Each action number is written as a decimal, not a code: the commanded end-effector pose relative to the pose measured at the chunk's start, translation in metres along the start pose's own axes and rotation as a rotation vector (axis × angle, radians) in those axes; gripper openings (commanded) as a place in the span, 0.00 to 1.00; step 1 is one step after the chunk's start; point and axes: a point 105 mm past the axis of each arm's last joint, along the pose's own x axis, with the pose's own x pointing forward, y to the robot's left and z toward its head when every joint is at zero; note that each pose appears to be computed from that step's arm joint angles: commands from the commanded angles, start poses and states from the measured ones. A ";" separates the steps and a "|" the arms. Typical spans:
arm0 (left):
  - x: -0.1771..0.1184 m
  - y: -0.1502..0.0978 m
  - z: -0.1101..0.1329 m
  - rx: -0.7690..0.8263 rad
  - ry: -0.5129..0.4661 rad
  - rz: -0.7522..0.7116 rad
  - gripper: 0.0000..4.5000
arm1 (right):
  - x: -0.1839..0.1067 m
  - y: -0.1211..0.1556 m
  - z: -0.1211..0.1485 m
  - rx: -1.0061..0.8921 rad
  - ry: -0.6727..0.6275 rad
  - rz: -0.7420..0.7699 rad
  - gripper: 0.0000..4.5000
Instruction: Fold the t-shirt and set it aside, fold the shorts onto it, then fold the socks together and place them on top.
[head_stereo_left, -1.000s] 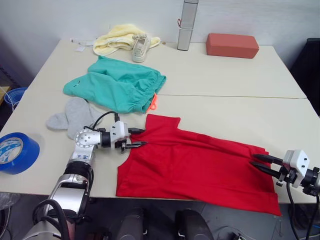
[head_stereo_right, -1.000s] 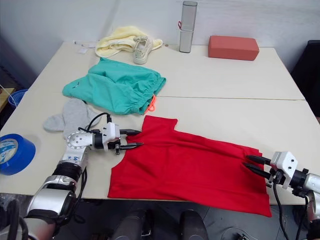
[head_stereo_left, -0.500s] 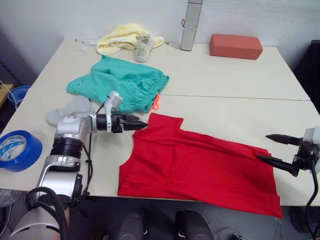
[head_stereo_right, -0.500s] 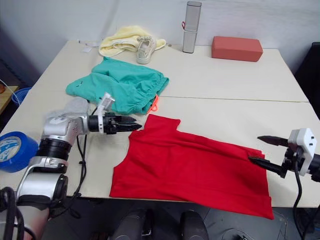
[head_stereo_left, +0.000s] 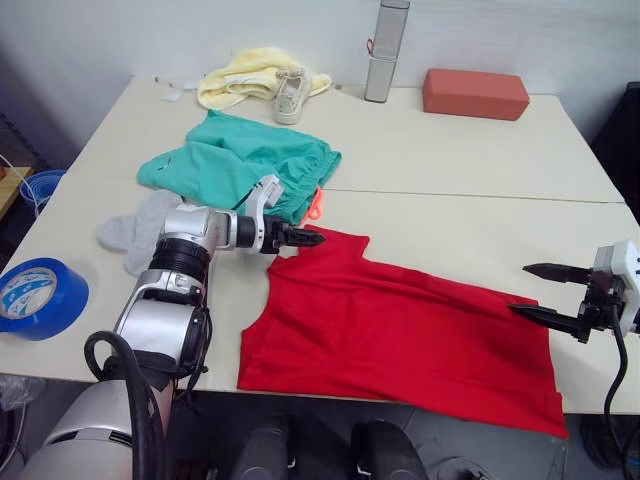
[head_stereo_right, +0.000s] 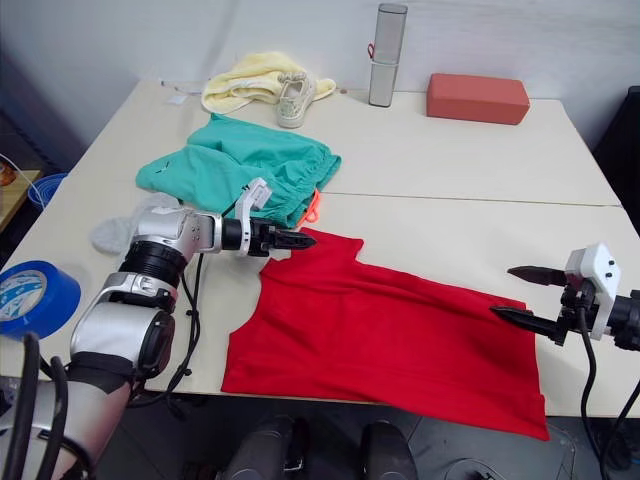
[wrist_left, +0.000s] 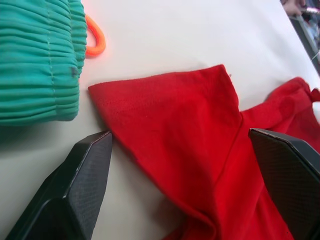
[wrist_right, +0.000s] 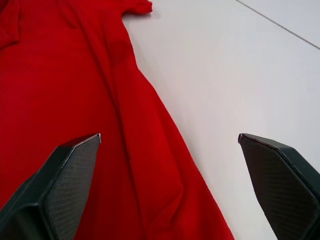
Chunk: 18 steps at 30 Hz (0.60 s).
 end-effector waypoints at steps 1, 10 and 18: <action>0.012 0.005 -0.016 -0.026 0.063 0.020 1.00 | -0.012 -0.004 0.004 -0.035 0.024 -0.009 1.00; 0.024 0.007 -0.016 0.055 0.005 0.015 0.58 | -0.023 -0.011 -0.003 -0.044 0.052 -0.036 1.00; 0.018 -0.004 -0.006 0.212 -0.144 -0.114 0.00 | -0.023 -0.008 -0.011 -0.027 0.132 0.019 1.00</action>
